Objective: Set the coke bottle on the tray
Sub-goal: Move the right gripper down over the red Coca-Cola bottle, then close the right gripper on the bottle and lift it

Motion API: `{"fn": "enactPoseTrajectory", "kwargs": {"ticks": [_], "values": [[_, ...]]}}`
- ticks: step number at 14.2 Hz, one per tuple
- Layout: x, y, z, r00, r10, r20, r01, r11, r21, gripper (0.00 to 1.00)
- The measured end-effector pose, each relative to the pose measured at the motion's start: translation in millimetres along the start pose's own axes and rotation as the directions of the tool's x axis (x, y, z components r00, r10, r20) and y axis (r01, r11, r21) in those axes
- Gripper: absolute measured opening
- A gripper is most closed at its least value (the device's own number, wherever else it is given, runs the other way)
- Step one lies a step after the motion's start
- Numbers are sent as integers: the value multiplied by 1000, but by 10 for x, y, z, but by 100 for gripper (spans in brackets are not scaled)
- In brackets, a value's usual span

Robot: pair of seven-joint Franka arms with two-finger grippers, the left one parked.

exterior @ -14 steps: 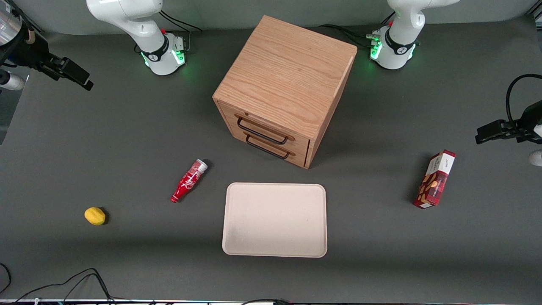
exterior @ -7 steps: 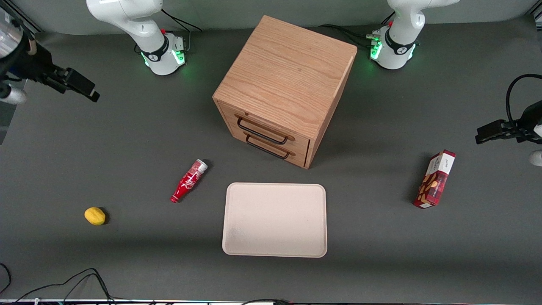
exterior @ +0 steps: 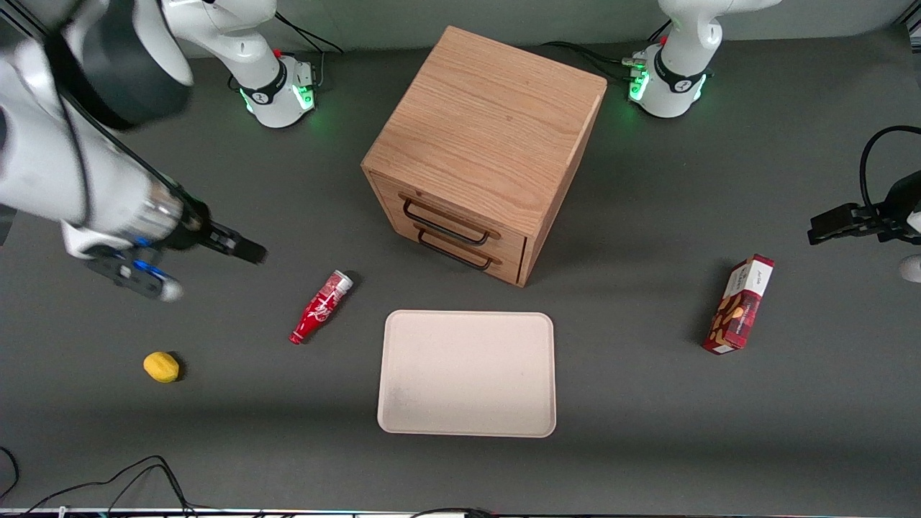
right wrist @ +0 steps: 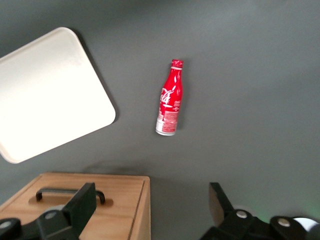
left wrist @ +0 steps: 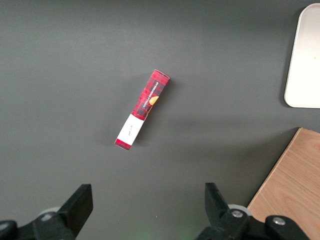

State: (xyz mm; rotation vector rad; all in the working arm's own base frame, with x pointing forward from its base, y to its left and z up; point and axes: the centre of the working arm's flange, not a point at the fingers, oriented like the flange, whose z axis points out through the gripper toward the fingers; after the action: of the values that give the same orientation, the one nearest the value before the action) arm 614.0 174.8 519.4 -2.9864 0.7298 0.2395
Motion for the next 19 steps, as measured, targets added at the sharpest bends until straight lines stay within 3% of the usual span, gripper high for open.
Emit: {"fn": "enactPoseTrajectory", "kwargs": {"ticks": [4, 8, 14, 18, 19], "values": [[370, -225, 1324, 987, 158, 30, -157, 987, -18, 100], [545, -207, 2310, 973, 230, 28, -230, 973, -12, 100], [403, 37, 3024, 968, 251, 24, -251, 968, -24, 100], [330, 179, 3305, 967, 255, -8, -255, 967, 0, 100], [319, 205, 3348, 970, 244, -20, -244, 970, -6, 95]]}}
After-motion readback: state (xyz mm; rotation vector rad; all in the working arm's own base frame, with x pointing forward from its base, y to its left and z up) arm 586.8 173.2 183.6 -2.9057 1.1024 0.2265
